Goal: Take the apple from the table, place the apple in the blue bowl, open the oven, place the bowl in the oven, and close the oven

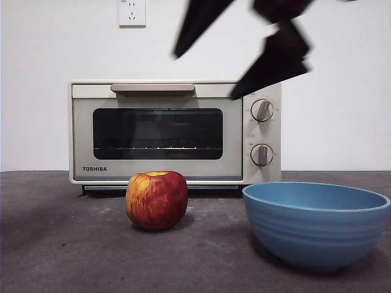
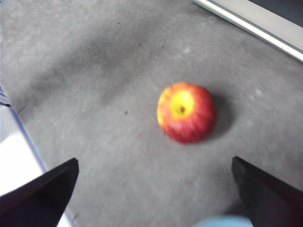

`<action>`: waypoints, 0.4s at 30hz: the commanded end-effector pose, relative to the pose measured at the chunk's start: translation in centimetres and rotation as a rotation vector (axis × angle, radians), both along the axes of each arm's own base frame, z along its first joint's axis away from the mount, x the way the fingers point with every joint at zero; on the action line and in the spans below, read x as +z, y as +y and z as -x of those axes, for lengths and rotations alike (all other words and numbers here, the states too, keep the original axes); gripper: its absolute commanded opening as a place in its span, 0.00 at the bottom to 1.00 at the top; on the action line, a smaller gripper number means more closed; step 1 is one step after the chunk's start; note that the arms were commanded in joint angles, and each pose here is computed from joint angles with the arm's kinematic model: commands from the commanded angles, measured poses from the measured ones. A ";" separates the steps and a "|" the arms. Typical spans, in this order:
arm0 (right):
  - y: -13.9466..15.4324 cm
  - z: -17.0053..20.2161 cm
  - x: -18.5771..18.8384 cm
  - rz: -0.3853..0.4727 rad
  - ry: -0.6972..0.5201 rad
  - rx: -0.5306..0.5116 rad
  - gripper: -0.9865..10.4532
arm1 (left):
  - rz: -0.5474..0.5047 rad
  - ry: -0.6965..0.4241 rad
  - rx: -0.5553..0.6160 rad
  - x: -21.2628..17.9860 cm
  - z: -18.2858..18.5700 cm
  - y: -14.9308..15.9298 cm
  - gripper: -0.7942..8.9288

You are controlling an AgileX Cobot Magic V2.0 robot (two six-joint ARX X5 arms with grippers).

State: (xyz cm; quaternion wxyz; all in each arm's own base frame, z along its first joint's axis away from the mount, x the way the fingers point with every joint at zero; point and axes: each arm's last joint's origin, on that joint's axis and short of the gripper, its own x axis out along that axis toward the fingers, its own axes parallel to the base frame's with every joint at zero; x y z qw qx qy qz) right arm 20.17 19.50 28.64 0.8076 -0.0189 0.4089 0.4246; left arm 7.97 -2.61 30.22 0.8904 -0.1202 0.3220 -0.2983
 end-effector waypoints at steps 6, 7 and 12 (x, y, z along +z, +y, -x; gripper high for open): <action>6.3 -4.3 -2.5 0.102 0.025 0.022 0.54 | -0.005 -0.032 -0.011 0.6 0.0 0.0 0.09; 6.9 -4.7 -3.0 0.123 0.025 0.018 0.54 | -0.005 -0.032 -0.011 0.6 0.0 0.0 0.09; 8.8 -6.7 -5.5 0.197 0.042 0.007 0.54 | -0.005 -0.032 -0.011 0.6 0.0 0.0 0.09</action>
